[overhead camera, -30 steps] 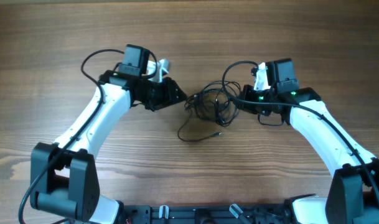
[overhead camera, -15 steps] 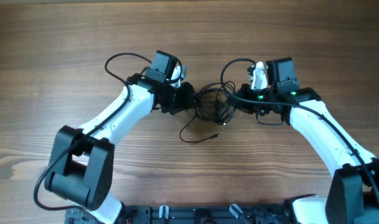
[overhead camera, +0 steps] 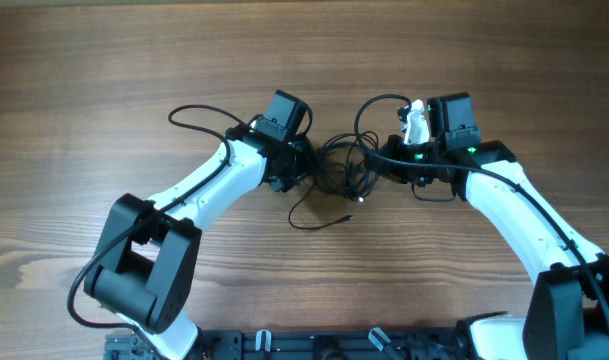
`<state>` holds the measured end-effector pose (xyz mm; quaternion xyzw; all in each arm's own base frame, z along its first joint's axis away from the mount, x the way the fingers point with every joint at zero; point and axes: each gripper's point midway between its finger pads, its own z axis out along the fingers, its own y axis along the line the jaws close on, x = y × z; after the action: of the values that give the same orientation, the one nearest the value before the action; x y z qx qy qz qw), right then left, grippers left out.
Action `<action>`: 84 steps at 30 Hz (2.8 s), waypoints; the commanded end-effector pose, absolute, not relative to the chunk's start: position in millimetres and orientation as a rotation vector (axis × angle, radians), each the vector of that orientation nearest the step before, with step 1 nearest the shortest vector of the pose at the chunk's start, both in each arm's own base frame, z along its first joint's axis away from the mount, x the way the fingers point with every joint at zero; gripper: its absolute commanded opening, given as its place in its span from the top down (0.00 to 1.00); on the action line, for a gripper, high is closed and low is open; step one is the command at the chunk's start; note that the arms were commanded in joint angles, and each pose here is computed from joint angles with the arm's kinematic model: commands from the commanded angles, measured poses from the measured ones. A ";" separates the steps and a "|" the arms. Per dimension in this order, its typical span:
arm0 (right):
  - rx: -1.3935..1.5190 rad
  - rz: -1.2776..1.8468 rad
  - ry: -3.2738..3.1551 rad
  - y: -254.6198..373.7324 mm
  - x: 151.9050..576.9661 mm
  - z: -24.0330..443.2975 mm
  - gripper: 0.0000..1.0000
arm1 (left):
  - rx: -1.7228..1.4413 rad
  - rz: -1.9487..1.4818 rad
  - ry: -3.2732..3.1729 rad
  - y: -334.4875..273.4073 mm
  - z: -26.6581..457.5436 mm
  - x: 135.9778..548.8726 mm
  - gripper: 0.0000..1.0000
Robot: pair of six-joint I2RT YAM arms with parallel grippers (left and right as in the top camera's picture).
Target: Untangle cables
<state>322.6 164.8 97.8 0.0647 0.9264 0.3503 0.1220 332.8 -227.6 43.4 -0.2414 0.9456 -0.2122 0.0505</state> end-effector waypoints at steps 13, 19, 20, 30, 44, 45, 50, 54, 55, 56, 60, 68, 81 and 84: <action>0.189 1.053 2.706 167.9 324.3 99.0 0.96 | -0.932 -0.662 2.888 -231.7 40.8 326.0 0.47; 0.189 1.053 2.706 167.9 324.2 99.0 0.96 | -0.928 -0.605 2.875 -228.7 33.6 328.3 0.44; 0.189 1.053 2.706 167.9 324.2 99.0 0.96 | -0.929 -0.603 2.877 -229.0 31.2 328.8 0.44; 0.189 1.049 2.707 167.6 324.2 98.7 0.96 | -0.857 -0.515 2.894 -209.5 17.3 335.8 0.96; 0.625 0.295 2.860 68.6 306.0 50.5 0.95 | -1.035 -0.408 2.695 -16.7 78.9 364.0 0.96; 0.622 0.310 2.863 70.5 305.8 50.7 0.96 | -1.021 -0.424 2.638 -6.1 91.9 370.2 0.96; 0.626 0.321 2.875 71.9 303.1 50.3 0.96 | -1.027 -0.446 2.360 39.1 153.3 388.9 0.96; 0.627 0.318 2.881 71.6 301.5 49.9 0.96 | -1.054 -0.428 2.129 84.7 203.6 392.3 0.96; 0.628 0.317 2.883 71.6 301.1 49.8 0.96 | -1.060 -0.423 2.103 91.3 208.8 391.6 0.96; 0.629 0.317 2.883 71.6 301.0 49.8 0.96 | -1.077 -0.420 2.083 97.0 211.8 390.4 0.96; 0.620 0.341 2.888 74.5 300.7 50.3 0.96 | -1.096 -0.469 2.111 88.5 207.0 386.8 0.96; 0.074 1.044 2.771 155.7 305.1 91.3 0.96 | -0.769 -0.579 2.352 -11.8 194.6 383.7 0.45; 0.078 1.034 2.770 154.8 306.2 90.8 0.96 | -0.498 -0.672 2.772 -165.3 114.4 344.2 0.42; 0.078 1.034 2.770 154.7 306.2 90.8 0.96 | -0.708 -0.674 2.865 -193.8 84.2 328.7 0.45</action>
<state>304.0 151.1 89.2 0.0373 0.9358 0.3385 0.0914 340.0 -169.5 106.4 -0.1647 0.9536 -0.2250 0.1138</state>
